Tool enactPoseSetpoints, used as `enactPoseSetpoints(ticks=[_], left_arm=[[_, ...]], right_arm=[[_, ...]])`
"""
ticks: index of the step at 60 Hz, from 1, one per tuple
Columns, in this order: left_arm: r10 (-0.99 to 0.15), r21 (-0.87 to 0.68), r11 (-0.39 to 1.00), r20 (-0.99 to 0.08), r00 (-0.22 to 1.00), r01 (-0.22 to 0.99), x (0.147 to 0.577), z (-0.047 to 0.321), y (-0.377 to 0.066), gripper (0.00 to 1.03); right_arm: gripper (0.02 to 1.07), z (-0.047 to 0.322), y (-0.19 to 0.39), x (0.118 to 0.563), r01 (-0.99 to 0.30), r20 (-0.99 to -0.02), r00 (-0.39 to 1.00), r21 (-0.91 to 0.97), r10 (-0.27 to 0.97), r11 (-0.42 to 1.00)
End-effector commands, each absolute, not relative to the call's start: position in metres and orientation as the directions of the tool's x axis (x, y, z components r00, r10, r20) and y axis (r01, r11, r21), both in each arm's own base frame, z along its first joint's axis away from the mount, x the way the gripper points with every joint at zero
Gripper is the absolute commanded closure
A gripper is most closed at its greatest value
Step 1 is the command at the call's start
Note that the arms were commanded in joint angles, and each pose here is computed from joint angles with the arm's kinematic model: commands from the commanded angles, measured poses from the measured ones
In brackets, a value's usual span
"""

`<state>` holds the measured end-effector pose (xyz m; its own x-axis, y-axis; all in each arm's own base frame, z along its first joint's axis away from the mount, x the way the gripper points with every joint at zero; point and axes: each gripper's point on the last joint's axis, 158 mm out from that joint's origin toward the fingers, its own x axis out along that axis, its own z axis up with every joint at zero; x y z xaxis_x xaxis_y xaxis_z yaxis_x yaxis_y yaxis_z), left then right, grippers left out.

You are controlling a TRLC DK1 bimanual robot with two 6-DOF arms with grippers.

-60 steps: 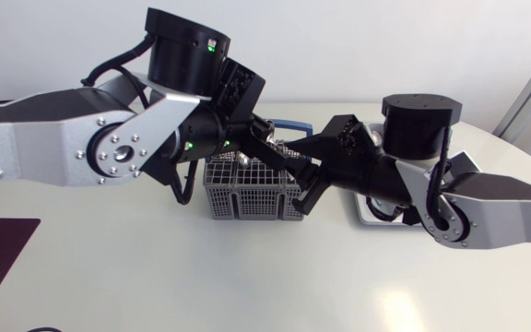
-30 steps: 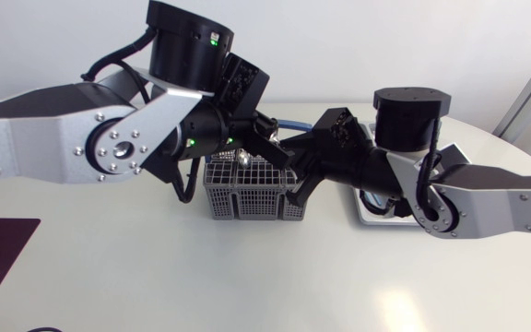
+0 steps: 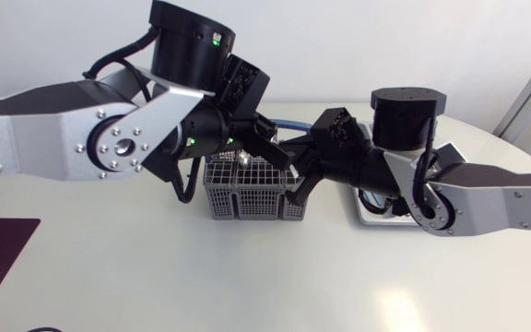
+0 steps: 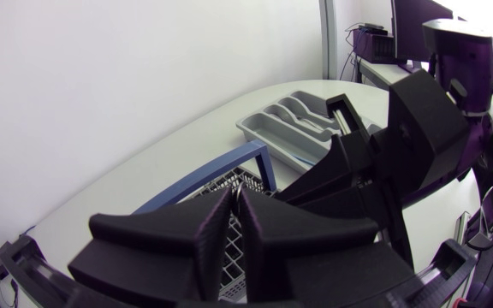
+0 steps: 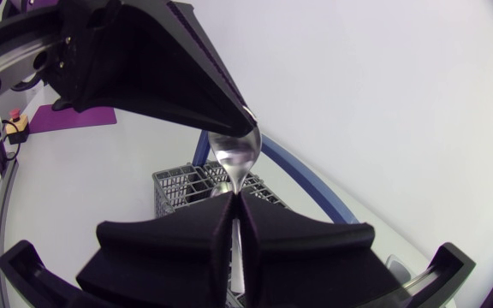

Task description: Unload the cutlery basket into the drawer organizer.

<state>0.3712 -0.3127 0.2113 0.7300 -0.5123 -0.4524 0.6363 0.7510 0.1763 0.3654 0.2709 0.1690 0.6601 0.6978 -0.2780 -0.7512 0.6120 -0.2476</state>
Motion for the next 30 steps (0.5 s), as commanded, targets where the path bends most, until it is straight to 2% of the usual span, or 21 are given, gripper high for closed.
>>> enactPoseSetpoints(ticks=[1,4,10,15,21,30], left_arm=[[-0.529,0.146,0.764,-0.415,0.74,0.629,0.379,0.23,-0.32,0.79],[-0.528,0.148,0.765,-0.412,0.743,0.626,0.38,0.233,-0.319,0.7],[-0.523,0.148,0.773,-0.401,0.752,0.617,0.384,0.24,-0.316,0.4],[-0.516,0.152,0.781,-0.388,0.763,0.606,0.388,0.249,-0.31,0.23],[-0.503,0.158,0.794,-0.374,0.779,0.588,0.393,0.26,-0.299,0.14],[-0.479,0.167,0.809,-0.369,0.796,0.564,0.401,0.267,-0.28,0.11]], right_arm=[[1.02,0.167,0.277,0.363,-0.768,-0.288,0.641,-0.23,0.712,0.598],[1.02,0.166,0.278,0.36,-0.776,-0.29,0.631,-0.227,0.72,0.589],[1.02,0.166,0.278,0.354,-0.786,-0.294,0.618,-0.224,0.729,0.576],[1.02,0.167,0.275,0.349,-0.796,-0.298,0.606,-0.228,0.737,0.561],[1.02,0.168,0.267,0.342,-0.805,-0.311,0.593,-0.236,0.743,0.544],[1.02,0.171,0.244,0.338,-0.811,-0.33,0.585,-0.238,0.741,0.535]])
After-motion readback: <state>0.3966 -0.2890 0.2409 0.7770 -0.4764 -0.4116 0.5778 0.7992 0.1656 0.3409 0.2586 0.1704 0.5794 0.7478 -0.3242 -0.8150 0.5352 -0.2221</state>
